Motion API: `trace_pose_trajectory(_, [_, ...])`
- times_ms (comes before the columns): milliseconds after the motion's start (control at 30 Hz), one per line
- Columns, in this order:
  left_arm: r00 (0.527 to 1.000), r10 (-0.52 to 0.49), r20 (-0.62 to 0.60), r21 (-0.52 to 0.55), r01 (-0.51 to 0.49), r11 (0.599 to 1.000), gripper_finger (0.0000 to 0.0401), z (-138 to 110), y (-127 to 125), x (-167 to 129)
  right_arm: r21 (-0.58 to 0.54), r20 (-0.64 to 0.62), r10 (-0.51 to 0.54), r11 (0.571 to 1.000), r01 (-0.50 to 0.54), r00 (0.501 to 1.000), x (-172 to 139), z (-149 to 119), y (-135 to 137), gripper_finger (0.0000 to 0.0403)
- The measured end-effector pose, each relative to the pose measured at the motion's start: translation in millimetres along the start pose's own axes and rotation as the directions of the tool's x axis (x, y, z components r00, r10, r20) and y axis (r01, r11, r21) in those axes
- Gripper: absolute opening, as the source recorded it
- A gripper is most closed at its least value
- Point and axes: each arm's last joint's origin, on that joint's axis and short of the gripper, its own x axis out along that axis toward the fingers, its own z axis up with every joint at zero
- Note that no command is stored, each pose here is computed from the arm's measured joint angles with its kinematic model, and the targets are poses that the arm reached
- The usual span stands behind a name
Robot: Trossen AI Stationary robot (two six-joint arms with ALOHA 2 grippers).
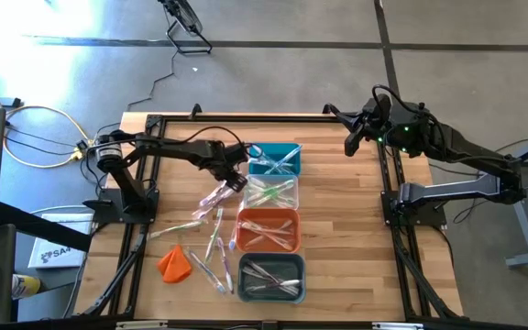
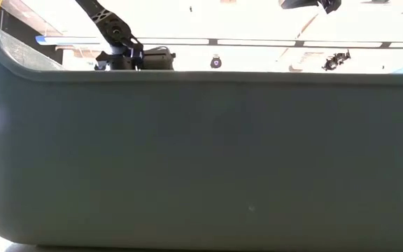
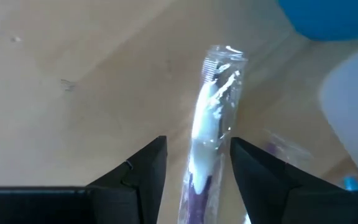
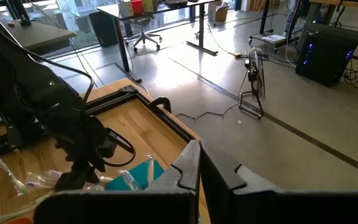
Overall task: Pick & Place Toothbrushes
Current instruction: Put the violet toothbrush into the green bin
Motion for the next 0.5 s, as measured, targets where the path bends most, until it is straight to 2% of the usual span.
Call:
trace_pose_trajectory(200, [1.000, 0.027, -0.012, 0.011, -0.027, 1.000, 0.0173, -1.8, 1.8, -0.3, 0.000, 0.000, 0.000, 1.000, 0.000, 1.000, 0.0, 0.0, 0.0, 0.0004])
trace_pose_trajectory(367, [0.989, 0.135, -0.061, 0.028, -0.133, 0.991, 0.0173, -8.9, 8.7, -1.2, 0.000, 0.000, 0.000, 1.000, 0.000, 1.000, -0.1, 0.1, 0.1, 0.0004])
trace_pose_trajectory(500, [0.984, 0.156, -0.089, 0.036, -0.154, 0.987, 0.0173, -11.8, 10.7, -1.7, 0.000, 0.000, 0.001, 1.000, -0.001, 1.000, -0.1, 0.1, 0.1, 0.0004])
